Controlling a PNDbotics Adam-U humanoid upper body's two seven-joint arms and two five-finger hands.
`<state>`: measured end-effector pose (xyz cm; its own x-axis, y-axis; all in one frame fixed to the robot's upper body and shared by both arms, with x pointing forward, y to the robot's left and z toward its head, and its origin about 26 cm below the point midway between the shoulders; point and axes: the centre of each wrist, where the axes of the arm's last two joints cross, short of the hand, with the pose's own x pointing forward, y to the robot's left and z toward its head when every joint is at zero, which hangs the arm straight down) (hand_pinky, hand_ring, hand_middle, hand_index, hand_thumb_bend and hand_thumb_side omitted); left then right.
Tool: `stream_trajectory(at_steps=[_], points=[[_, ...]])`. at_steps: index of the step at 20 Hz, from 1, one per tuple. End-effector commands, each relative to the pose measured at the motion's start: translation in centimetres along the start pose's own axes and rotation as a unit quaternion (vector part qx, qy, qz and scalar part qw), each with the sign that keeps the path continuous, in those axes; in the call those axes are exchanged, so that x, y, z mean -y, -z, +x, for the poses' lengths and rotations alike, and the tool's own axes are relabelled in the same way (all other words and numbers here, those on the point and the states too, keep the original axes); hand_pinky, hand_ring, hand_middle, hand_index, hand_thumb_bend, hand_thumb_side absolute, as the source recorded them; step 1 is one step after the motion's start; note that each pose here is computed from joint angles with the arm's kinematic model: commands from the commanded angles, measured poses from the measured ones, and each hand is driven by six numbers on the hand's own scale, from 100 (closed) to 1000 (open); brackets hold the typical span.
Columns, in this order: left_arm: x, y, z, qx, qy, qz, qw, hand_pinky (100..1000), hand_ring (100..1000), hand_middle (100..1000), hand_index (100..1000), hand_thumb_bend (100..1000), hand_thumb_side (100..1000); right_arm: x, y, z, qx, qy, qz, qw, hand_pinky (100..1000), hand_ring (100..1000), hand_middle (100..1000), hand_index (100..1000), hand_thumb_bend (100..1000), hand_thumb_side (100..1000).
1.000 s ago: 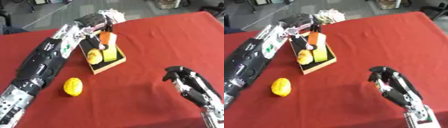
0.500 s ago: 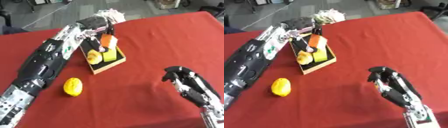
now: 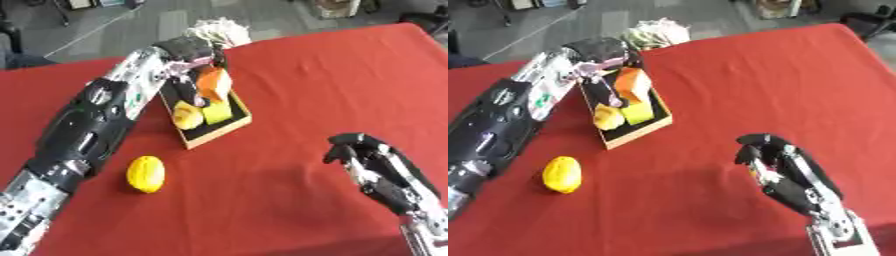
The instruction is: Pick up objects on the table and place them in the box.
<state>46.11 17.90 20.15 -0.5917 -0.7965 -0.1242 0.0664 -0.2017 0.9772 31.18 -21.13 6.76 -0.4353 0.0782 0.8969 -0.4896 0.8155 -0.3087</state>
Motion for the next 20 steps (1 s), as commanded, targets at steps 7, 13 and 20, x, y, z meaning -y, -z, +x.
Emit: stream_trajectory(at_steps=[7, 13, 20], points=[[-1.3, -0.6, -0.9, 0.008, -0.017, -0.029, 0.999, 801, 680, 669, 789, 489, 100, 0.1, 0.4, 0.4, 0.009, -0.008, 0.005, 1.000, 729, 592, 544, 732, 100, 396], [-2.0, -0.8, -0.9, 0.013, -0.014, -0.050, 0.999, 768, 635, 614, 746, 458, 100, 0.1, 0.4, 0.3, 0.008, -0.009, 0.004, 1.000, 729, 592, 544, 732, 100, 395], [-2.5, -1.1, -1.0, 0.012, -0.008, -0.048, 0.999, 782, 657, 644, 768, 483, 100, 0.1, 0.4, 0.3, 0.007, -0.010, 0.002, 1.000, 729, 591, 544, 732, 100, 396]])
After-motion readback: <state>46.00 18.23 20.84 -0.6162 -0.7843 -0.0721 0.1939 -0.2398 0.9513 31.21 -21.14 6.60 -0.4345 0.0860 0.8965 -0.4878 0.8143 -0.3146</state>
